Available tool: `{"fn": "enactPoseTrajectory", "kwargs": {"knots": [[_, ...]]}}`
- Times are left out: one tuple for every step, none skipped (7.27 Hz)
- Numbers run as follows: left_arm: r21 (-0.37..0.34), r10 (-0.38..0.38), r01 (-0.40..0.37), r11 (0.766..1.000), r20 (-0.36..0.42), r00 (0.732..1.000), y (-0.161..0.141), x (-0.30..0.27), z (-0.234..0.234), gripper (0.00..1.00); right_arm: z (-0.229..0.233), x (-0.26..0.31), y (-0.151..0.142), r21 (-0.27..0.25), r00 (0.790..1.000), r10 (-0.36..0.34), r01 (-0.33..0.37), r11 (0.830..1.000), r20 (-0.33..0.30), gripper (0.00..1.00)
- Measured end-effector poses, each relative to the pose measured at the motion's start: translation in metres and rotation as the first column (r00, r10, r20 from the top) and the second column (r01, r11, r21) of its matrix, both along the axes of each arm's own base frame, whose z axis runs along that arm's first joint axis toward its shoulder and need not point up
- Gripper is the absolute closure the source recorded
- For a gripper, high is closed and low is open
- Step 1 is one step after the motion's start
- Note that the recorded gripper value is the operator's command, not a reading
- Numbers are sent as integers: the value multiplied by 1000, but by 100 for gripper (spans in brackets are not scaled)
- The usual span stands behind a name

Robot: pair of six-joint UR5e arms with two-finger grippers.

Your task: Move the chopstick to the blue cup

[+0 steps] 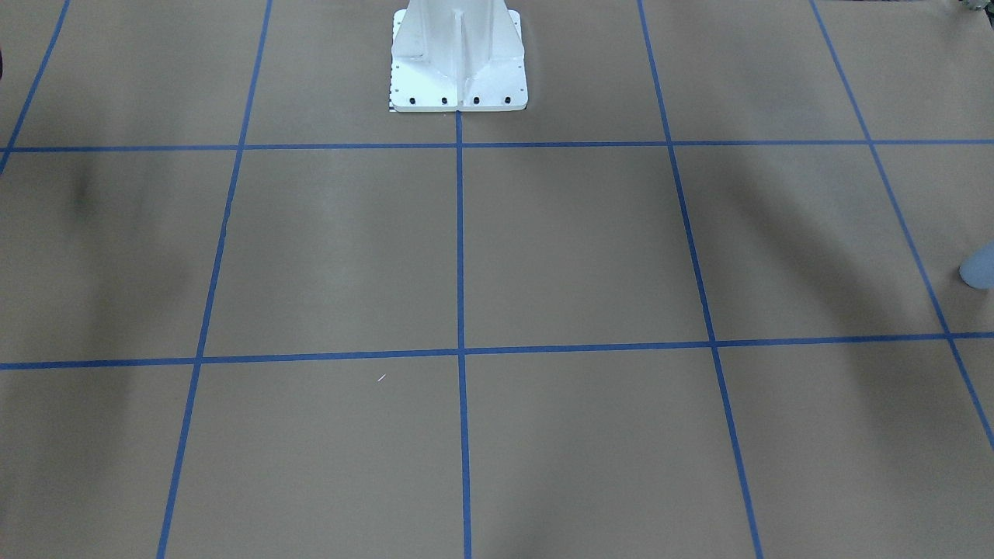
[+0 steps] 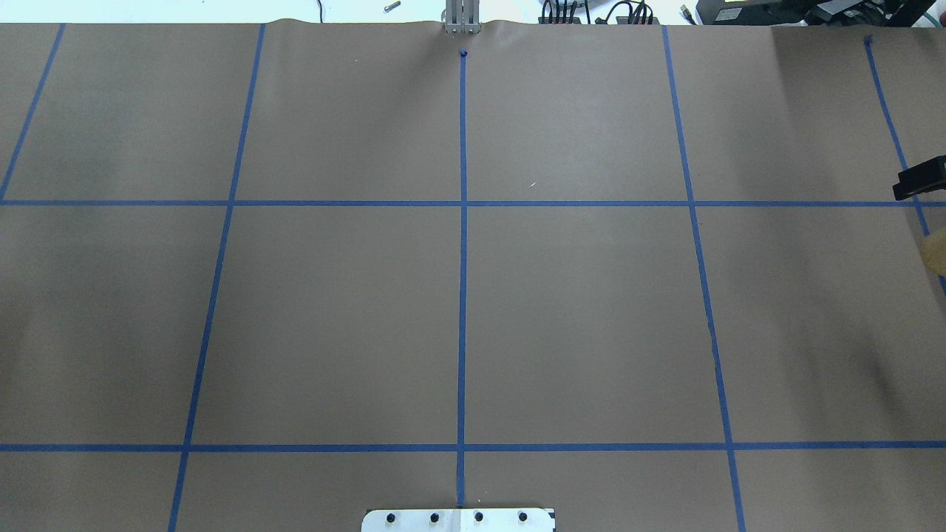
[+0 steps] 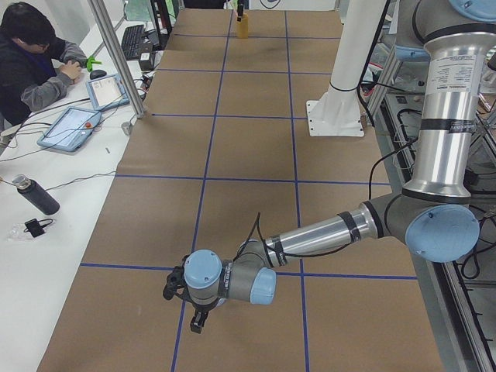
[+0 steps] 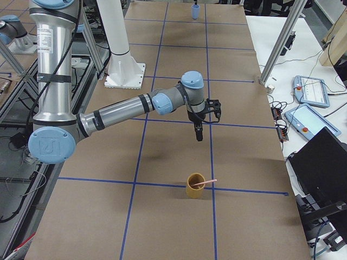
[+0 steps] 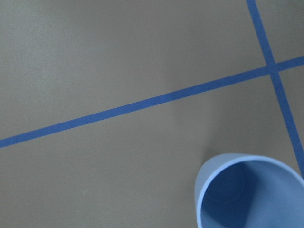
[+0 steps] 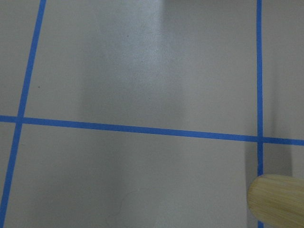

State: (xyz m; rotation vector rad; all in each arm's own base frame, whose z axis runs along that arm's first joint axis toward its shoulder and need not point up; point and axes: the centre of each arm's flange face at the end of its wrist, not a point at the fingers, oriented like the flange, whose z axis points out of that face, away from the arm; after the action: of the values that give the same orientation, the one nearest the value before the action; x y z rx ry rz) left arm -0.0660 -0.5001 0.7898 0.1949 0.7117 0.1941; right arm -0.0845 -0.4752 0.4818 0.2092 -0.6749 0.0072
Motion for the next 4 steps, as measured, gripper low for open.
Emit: {"fn": "enactPoseTrajectory", "kwargs": {"knots": [[-3, 0, 0, 1000, 0, 1000, -2, 0, 2, 32, 0, -1, 0, 0, 1000, -1, 1, 1000, 0, 0], [-5, 0, 0, 1000, -1, 1000, -3, 1, 3, 42, -1, -1, -1, 1, 1000, -2, 2, 1000, 0, 0], [-7, -1, 1, 1000, -4, 1000, -2, 1, 3, 44, -1, -2, -1, 2, 1000, -2, 2, 1000, 1, 0], [-10, 0, 0, 1000, -15, 1000, 0, 2, 3, 44, -2, -2, -2, 3, 1000, -3, 3, 1000, 1, 0]]}}
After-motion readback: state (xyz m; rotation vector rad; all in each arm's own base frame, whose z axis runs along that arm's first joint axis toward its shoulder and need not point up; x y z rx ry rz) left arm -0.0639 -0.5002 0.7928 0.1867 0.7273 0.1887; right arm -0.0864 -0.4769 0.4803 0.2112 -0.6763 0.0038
